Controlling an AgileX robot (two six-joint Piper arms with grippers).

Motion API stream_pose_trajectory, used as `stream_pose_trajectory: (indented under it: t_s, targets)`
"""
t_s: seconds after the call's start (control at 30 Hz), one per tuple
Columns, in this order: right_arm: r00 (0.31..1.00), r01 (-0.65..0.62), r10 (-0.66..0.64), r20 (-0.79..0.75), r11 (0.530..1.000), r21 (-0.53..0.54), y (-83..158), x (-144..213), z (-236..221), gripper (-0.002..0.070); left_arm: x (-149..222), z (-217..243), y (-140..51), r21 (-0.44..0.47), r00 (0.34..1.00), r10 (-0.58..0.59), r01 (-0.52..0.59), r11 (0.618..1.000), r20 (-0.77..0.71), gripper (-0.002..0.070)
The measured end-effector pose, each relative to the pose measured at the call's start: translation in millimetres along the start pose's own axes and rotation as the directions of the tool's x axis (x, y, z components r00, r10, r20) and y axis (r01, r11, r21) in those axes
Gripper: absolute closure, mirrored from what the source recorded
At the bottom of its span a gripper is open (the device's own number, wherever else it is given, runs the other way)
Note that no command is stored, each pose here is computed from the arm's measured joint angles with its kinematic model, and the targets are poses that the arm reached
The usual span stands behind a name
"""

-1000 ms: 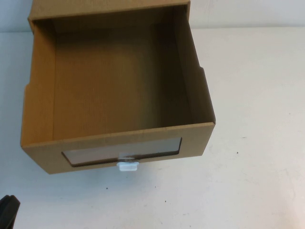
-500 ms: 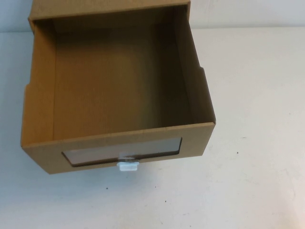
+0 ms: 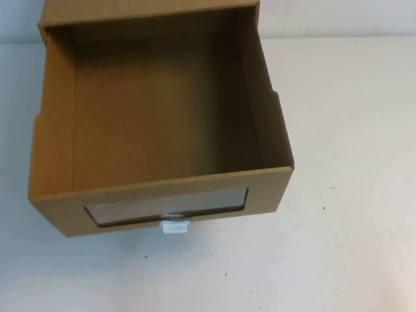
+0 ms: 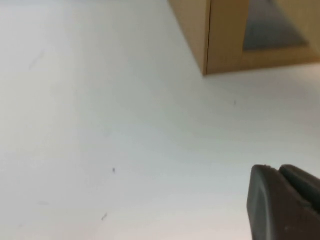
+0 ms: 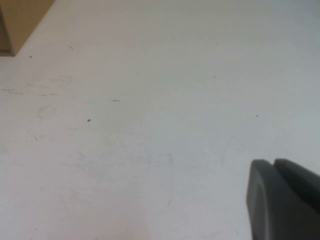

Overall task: Open the shoe box
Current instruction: 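Pull the top drawer of the cardboard box fully open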

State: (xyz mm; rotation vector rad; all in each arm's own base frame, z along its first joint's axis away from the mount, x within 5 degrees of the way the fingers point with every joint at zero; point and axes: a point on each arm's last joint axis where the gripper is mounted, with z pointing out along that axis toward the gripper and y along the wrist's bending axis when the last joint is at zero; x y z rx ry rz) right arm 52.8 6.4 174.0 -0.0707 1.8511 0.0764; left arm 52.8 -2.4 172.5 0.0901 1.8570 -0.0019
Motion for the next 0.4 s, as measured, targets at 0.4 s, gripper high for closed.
stream_pose_trajectory:
  t_s: [0.4]
  targets:
    - [1.000,-0.003,0.003,0.000,1.000,-0.001,0.1,0.0,0.0,0.0690,2.3,0.0,0.1,-0.001,1.000,0.001,-0.001,1.000,-0.025,0.0680]
